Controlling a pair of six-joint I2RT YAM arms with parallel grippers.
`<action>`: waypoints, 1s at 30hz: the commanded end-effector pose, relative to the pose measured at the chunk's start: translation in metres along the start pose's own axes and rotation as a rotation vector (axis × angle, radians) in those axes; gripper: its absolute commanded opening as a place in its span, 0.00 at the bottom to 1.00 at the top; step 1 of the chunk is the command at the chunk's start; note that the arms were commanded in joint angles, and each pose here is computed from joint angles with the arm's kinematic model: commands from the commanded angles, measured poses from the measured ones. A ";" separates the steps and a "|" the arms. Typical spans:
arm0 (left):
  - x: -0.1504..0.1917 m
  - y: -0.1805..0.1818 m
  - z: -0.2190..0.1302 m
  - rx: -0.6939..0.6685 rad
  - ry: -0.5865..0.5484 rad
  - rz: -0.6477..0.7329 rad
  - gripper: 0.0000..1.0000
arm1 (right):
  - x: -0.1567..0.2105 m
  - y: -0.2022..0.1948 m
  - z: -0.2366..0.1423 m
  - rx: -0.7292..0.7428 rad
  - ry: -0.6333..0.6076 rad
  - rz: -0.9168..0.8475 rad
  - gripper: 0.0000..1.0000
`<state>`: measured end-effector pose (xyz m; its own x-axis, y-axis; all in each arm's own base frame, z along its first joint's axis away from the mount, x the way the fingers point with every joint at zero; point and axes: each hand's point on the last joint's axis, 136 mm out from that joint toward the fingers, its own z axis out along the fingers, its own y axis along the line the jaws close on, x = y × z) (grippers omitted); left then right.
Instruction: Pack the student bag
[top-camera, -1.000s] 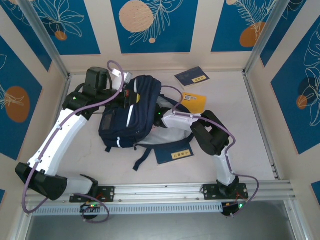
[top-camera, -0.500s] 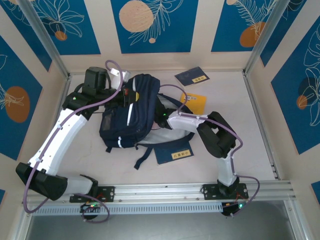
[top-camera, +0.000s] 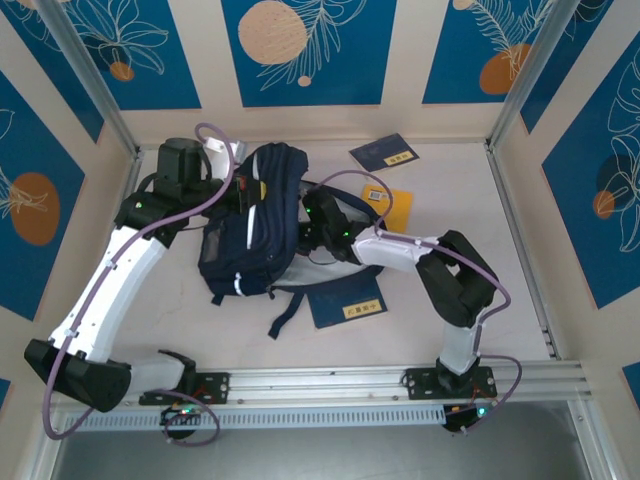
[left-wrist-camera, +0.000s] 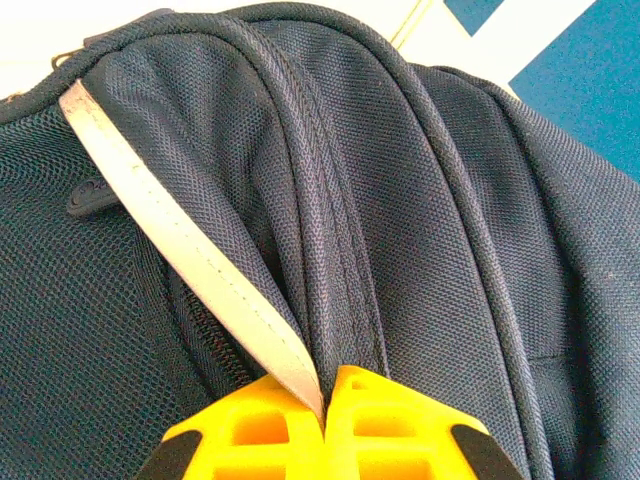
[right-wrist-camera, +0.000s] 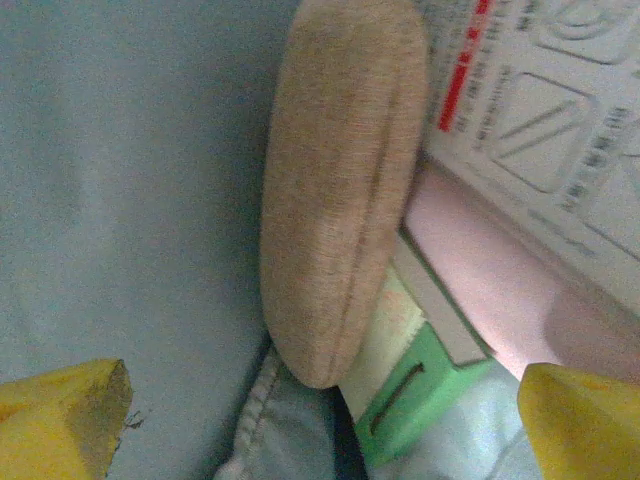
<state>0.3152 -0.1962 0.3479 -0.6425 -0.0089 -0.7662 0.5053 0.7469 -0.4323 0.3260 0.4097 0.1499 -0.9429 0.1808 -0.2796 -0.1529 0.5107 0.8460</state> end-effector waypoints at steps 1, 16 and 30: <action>-0.047 -0.009 -0.029 -0.014 -0.209 0.089 0.00 | -0.013 0.007 -0.019 -0.022 -0.060 -0.029 1.00; -0.022 0.099 -0.008 -0.450 -0.185 -0.125 0.00 | -0.041 -0.026 -0.115 0.273 -0.330 -0.035 0.85; 0.069 0.081 0.093 -0.156 0.131 -0.327 0.51 | 0.019 -0.112 -0.162 0.528 -0.171 -0.002 0.31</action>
<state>0.3726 -0.1847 0.2084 -0.8264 -0.1876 -0.5309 0.1385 0.8461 -0.5147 0.2969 0.2344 0.1305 -0.8586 0.3166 -0.4033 0.0404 0.8259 0.5623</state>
